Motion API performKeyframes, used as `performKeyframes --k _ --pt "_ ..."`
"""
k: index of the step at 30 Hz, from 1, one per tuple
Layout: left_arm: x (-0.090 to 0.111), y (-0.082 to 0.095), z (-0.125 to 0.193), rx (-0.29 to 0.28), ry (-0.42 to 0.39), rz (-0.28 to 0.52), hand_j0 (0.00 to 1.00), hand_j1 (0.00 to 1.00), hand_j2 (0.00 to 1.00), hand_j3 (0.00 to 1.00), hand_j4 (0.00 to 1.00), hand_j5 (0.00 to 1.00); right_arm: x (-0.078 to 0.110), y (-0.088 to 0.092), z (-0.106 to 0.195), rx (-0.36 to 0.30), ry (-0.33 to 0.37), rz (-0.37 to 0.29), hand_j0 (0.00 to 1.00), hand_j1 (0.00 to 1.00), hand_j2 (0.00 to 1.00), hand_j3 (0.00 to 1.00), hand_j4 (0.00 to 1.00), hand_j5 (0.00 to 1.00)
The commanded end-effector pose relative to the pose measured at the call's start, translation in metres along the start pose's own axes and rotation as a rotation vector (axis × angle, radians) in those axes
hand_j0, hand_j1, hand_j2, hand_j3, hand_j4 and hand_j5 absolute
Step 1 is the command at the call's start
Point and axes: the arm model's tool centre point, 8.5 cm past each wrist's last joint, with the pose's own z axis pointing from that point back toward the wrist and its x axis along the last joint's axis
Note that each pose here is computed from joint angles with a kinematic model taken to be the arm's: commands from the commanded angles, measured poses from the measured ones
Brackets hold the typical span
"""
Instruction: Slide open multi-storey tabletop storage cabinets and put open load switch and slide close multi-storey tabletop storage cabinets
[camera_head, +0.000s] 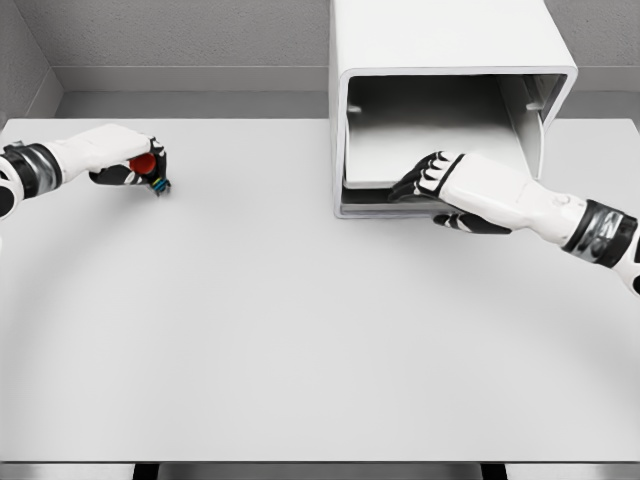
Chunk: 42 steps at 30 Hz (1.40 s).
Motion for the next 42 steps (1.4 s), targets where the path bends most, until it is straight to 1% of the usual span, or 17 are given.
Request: performKeyframes --k 1,3,5,7,8,12,18,19,20,21,24,25,26,31,33,38,42 --pt "0.003 0.007 0.001 0.026 -0.01 0.004 0.36 0.36 0.36 0.36 0.36 0.36 0.004 -0.002 0.0 0.015 -0.013 0.027 0.77 0.77 0.77 0.77 0.77 0.77" --pt "0.008 0.014 0.002 0.05 -0.029 -0.006 0.36 0.36 0.36 0.36 0.36 0.36 0.005 -0.001 0.0 0.016 -0.014 0.025 0.77 0.77 0.77 0.77 0.77 0.77" --pt "0.011 0.014 0.003 0.061 -0.041 0.001 0.36 0.36 0.36 0.36 0.36 0.36 0.005 0.001 0.001 0.02 -0.013 0.02 0.77 0.77 0.77 0.77 0.77 0.77" --pt "0.014 0.017 0.003 0.071 -0.049 -0.005 0.36 0.36 0.36 0.36 0.36 0.36 0.008 0.0 0.007 0.028 -0.014 0.032 0.77 0.77 0.77 0.77 0.77 0.77" --pt "0.018 0.022 0.005 0.09 -0.063 -0.011 0.36 0.36 0.36 0.36 0.36 0.36 0.008 0.003 0.012 0.024 -0.002 0.022 0.77 0.77 0.77 0.77 0.77 0.77" --pt "0.029 0.024 0.008 0.121 -0.102 -0.008 0.36 0.36 0.36 0.36 0.36 0.36 0.013 -0.003 0.017 0.029 -0.014 0.043 0.77 0.77 0.77 0.77 0.77 0.77" --pt "0.029 0.024 0.015 0.135 -0.112 -0.004 0.36 0.36 0.36 0.36 0.36 0.36 0.018 -0.005 0.027 0.021 -0.005 0.05 0.77 0.77 0.77 0.77 0.77 0.77" --pt "0.031 0.026 0.016 0.141 -0.118 -0.008 0.36 0.36 0.36 0.36 0.36 0.36 0.018 -0.004 0.029 0.019 -0.001 0.047 0.77 0.77 0.77 0.77 0.77 0.77" --pt "0.036 0.023 0.017 0.143 -0.128 -0.015 0.36 0.36 0.36 0.36 0.36 0.36 0.019 -0.006 0.031 0.014 0.0 0.052 0.77 0.77 0.77 0.77 0.77 0.77" --pt "0.038 0.025 0.021 0.159 -0.129 -0.021 0.36 0.36 0.36 0.36 0.36 0.36 0.019 -0.006 0.034 0.018 0.005 0.053 0.77 0.77 0.77 0.77 0.77 0.77" --pt "0.04 0.024 0.025 0.173 -0.132 -0.022 0.36 0.36 0.36 0.36 0.36 0.36 0.019 -0.006 0.035 0.02 0.005 0.053 0.78 0.78 0.78 0.78 0.78 0.78" --pt "0.043 0.028 0.026 0.184 -0.143 -0.028 0.36 0.36 0.36 0.36 0.36 0.36 0.019 -0.006 0.035 0.02 0.006 0.053 0.78 0.78 0.78 0.78 0.78 0.78" --pt "0.048 0.025 0.028 0.186 -0.152 -0.035 0.36 0.36 0.36 0.36 0.36 0.36 0.019 -0.004 0.038 0.02 0.012 0.048 0.78 0.78 0.78 0.78 0.78 0.78" --pt "0.058 0.032 0.036 0.212 -0.168 -0.072 0.36 0.36 0.36 0.36 0.36 0.36 0.019 0.0 0.044 0.022 0.028 0.037 0.78 0.78 0.78 0.78 0.78 0.78" --pt "0.06 0.031 0.037 0.215 -0.173 -0.075 0.36 0.36 0.36 0.36 0.36 0.36 0.02 -0.002 0.05 0.011 0.04 0.038 0.78 0.78 0.78 0.78 0.78 0.78" --pt "0.064 0.032 0.043 0.227 -0.181 -0.087 0.36 0.36 0.36 0.36 0.36 0.36 0.02 -0.004 0.051 0.0 0.041 0.037 0.78 0.78 0.78 0.78 0.78 0.78" --pt "0.077 0.035 0.05 0.254 -0.205 -0.111 0.36 0.36 0.36 0.36 0.36 0.36 0.013 -0.022 0.06 -0.047 0.072 0.058 0.78 0.78 0.78 0.78 0.78 0.78"
